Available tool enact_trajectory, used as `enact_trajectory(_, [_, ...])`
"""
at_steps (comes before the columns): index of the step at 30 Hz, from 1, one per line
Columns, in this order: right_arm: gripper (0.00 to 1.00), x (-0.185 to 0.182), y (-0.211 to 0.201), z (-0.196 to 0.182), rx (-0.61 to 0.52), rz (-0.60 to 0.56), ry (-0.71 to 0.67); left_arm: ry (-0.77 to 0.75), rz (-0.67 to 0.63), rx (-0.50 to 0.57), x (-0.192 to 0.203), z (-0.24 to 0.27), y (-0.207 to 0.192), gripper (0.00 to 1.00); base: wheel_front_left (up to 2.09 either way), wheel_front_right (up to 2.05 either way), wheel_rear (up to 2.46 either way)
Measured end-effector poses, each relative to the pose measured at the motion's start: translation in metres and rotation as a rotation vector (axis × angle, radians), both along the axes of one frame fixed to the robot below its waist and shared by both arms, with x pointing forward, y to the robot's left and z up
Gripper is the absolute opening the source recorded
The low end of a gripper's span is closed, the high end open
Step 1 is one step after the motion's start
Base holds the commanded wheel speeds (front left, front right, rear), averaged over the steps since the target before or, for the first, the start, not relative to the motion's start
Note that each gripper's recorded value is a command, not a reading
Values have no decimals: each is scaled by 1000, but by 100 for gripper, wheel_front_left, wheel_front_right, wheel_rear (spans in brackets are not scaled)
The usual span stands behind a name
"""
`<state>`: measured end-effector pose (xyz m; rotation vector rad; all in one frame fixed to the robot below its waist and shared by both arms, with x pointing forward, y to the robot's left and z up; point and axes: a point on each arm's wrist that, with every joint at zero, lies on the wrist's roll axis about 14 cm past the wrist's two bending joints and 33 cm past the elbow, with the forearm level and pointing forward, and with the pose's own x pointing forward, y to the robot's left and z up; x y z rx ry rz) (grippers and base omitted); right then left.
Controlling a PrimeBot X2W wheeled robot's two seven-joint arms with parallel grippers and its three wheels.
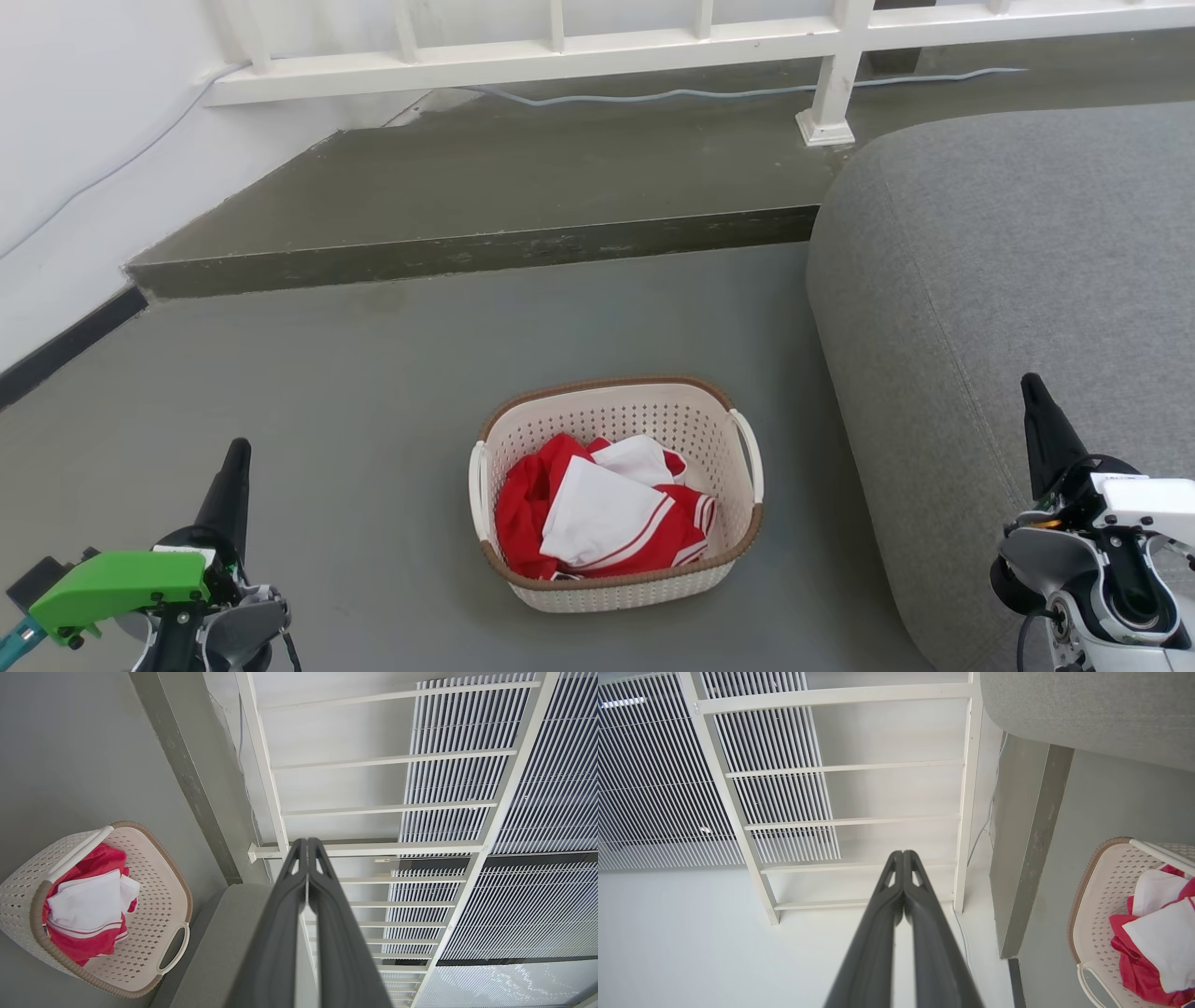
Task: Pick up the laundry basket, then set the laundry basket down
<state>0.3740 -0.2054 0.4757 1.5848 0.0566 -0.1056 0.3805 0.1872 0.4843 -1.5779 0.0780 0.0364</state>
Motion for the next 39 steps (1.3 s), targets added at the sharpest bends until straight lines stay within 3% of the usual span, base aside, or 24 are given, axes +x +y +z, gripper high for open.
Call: enact_trajectory(39, [0,0,0,0,1,-2,-1,0,0,0,0,0,0,0,0,0,0])
